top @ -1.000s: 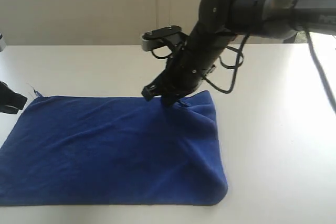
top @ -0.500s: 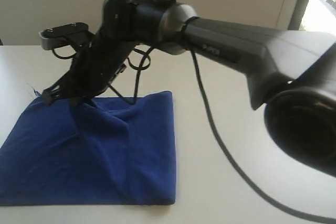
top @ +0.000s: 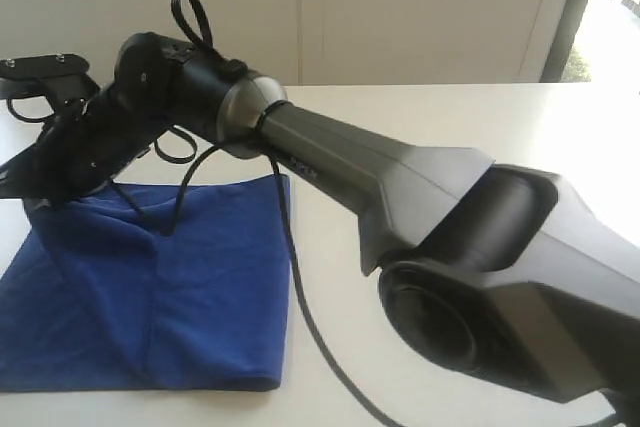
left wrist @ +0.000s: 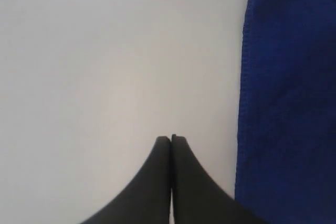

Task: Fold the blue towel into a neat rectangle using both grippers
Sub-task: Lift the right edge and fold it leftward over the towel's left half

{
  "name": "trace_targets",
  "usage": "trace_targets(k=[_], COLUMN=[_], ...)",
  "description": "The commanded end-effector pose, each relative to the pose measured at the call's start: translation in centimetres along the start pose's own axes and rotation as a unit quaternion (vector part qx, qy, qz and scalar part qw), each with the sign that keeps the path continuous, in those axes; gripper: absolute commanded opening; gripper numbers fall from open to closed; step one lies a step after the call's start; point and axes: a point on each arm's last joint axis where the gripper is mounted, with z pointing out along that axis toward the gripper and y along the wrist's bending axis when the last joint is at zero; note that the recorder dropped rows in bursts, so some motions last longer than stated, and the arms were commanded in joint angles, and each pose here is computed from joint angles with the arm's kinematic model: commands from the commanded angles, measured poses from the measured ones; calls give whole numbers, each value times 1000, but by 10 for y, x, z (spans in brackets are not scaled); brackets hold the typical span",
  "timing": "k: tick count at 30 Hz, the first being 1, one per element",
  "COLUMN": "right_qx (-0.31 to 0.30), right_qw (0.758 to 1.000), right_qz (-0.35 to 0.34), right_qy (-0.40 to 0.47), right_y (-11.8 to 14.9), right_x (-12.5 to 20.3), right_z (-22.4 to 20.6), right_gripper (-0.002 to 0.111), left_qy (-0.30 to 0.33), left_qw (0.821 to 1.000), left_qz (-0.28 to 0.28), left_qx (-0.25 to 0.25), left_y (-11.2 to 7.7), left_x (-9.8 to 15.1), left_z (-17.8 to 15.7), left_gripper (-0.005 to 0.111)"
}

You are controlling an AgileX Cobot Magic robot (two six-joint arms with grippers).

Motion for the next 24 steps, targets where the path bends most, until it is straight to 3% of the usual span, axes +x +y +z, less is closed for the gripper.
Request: trace_targets(k=[1, 11, 13, 14, 16, 17, 20, 24], right_qx=[-13, -8, -4, -4, -3, -4, 30, 144], right_qw=[1000, 999, 999, 999, 999, 999, 997, 981], right_qz=[6, 24, 8, 7, 4, 0, -63, -105], right_qy=[-22, -42, -46, -45, -48, -50, -25, 77], right_y=[8, -2, -4, -5, -4, -3, -4, -39], right_x=[2, 27, 30, 30, 29, 27, 8, -6], right_z=[16, 61, 65, 66, 64, 62, 28, -38], right_gripper=[0, 4, 24, 43, 66, 70, 70, 64], left_qy=[0, 16, 16, 16, 16, 16, 11, 4], left_qw=[1000, 1000, 1000, 1000, 1000, 1000, 1000, 1000], left_qz=[0, 11, 11, 11, 11, 11, 6, -11], left_qx=[-6, -10, -10, -10, -10, -10, -11, -1], left_y=[2, 3, 3, 3, 3, 3, 3, 1], left_x=[0, 3, 3, 3, 3, 3, 2, 0], left_z=[-4, -4, -4, -4, -4, -4, -4, -4], left_gripper=[0, 0, 0, 0, 0, 0, 0, 0])
